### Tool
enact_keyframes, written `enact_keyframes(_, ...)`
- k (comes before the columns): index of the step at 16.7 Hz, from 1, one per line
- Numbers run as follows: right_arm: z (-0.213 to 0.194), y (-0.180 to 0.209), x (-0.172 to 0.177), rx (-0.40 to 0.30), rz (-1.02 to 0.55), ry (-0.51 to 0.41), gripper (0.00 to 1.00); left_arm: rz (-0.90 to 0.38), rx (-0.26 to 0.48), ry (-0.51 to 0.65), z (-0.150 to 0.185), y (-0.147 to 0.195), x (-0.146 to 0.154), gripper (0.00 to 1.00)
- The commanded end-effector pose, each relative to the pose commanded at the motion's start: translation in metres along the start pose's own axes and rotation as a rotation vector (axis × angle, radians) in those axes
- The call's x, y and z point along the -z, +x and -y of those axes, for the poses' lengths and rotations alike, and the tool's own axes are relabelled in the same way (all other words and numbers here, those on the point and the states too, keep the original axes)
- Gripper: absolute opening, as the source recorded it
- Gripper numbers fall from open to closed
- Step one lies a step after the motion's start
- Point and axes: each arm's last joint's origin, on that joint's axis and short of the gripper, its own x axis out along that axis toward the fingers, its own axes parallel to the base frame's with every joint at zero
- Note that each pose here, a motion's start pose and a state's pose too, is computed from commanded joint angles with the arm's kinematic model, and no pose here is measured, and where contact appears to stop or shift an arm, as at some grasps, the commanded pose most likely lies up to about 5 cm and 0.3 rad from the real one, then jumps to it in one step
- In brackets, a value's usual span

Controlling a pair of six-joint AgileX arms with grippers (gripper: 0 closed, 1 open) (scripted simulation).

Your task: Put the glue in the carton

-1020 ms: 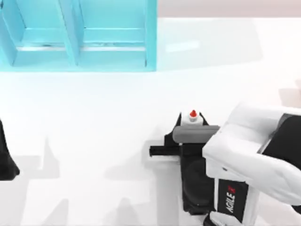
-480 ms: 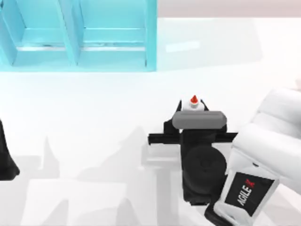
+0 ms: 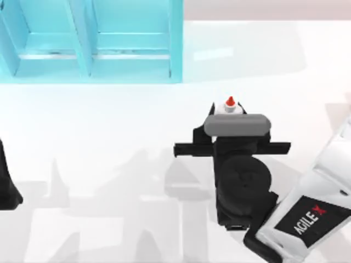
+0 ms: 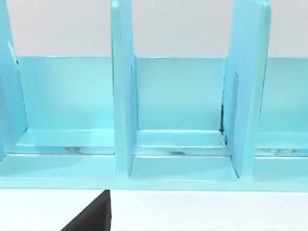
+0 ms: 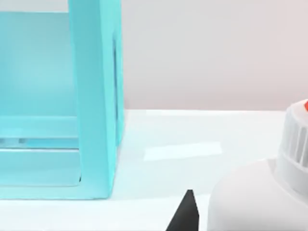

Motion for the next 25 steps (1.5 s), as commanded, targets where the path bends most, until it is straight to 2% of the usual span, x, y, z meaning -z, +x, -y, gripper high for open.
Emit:
enact_keyframes(3,0.002,-0.002,-0.013,0.0,0.0,-0.001,0.0,0.0,0.0,0.0,0.0,0.0,0.0,1.0)
enact_keyframes(9,0.001,-0.001,-0.013,0.002,0.0,0.001,0.0,0.0,0.0,0.0,0.0,0.0,0.0,1.0)
enact_keyframes(12,0.008,0.011,-0.021,-0.009,0.028,0.027,0.0,0.0,0.0,0.0,0.0,0.0,0.0,1.0)
enact_keyframes(14,0.019,0.028,-0.03,-0.041,0.064,0.056,0.0,0.0,0.0,0.0,0.0,0.0,0.0,1.0)
enact_keyframes(17,0.041,0.055,-0.039,-0.142,0.12,0.089,0.0,0.0,0.0,0.0,0.0,0.0,0.0,1.0)
enact_keyframes(21,0.089,0.091,-0.04,-0.353,0.155,0.096,0.0,0.0,0.0,0.0,0.0,0.0,0.0,1.0)
enact_keyframes(25,0.164,0.117,-0.029,-0.569,0.113,0.082,0.0,0.0,0.0,0.0,0.0,0.0,0.0,1.0)
